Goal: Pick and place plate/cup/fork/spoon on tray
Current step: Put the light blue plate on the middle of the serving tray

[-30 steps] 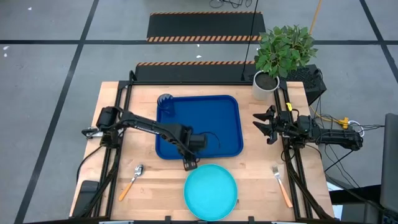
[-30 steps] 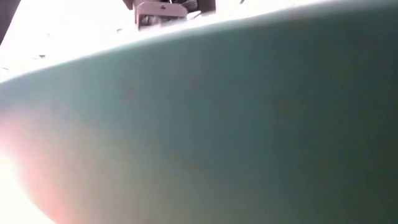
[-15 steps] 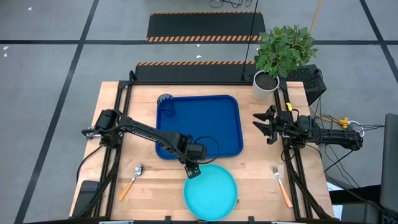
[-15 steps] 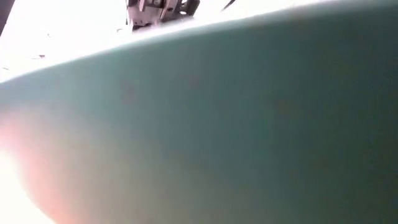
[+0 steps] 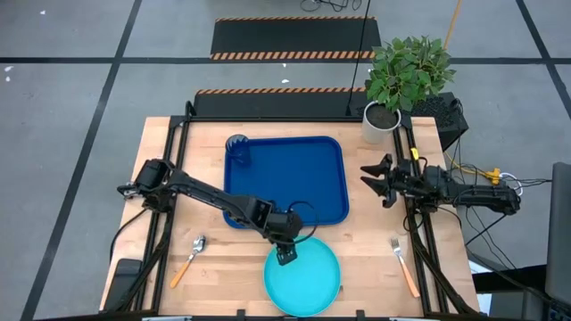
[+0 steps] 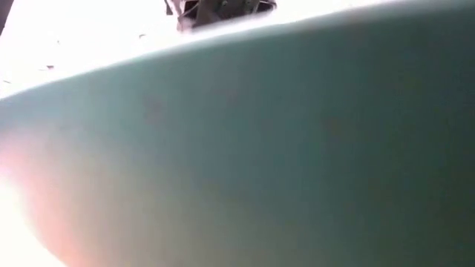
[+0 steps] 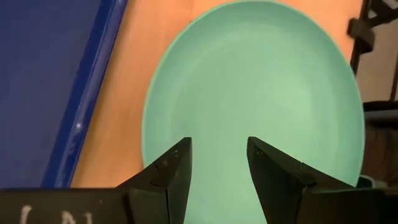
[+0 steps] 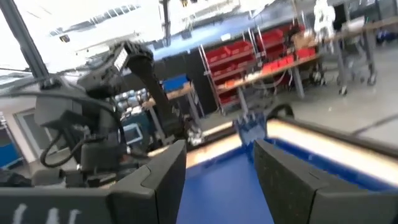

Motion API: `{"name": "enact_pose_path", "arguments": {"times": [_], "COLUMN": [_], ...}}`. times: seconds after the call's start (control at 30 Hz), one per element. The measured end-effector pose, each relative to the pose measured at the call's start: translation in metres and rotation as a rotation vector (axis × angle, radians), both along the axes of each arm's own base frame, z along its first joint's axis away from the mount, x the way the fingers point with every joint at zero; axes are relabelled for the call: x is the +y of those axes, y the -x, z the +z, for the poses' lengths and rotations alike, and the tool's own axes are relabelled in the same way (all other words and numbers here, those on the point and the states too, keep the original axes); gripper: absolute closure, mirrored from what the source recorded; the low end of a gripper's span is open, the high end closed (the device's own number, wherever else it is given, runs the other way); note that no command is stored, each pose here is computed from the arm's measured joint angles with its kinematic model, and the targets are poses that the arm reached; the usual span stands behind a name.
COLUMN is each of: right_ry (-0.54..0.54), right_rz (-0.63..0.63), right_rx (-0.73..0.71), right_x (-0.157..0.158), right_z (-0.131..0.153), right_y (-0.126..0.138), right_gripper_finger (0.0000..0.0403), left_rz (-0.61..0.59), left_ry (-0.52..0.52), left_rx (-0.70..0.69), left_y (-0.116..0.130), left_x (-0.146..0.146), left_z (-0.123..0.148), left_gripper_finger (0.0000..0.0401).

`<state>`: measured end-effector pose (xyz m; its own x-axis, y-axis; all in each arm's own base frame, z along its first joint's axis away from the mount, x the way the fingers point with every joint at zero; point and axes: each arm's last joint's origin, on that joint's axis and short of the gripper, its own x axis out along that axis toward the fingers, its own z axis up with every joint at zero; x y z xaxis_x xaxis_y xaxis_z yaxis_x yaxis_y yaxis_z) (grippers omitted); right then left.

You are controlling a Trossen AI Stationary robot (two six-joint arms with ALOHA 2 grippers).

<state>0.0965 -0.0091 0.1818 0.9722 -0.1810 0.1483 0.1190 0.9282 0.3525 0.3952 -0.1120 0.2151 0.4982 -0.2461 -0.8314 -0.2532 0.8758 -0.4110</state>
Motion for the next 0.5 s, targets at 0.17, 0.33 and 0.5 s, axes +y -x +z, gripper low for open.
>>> {"name": "enact_pose_path", "arguments": {"times": [0.17, 0.33, 0.5], "right_ry": [-0.058, -0.09, -0.065], "right_rz": [0.031, 0.054, 0.052], "right_rx": [0.037, 0.098, 0.07], "right_x": [0.002, 0.005, 0.005], "right_z": [-0.004, -0.011, -0.008], "right_y": [-0.001, -0.001, -0.001], "right_gripper_finger": [0.022, 0.022, 0.022], "left_rz": [0.063, 0.12, 0.179], "left_ry": [0.045, 0.0, -0.034], "left_rx": [0.045, 0.121, 0.214], "left_y": [0.002, 0.008, 0.014], "left_x": [0.001, 0.005, 0.013], "left_z": [-0.001, -0.005, -0.009], "left_gripper_finger": [0.0245, 0.0245, 0.0245]}}
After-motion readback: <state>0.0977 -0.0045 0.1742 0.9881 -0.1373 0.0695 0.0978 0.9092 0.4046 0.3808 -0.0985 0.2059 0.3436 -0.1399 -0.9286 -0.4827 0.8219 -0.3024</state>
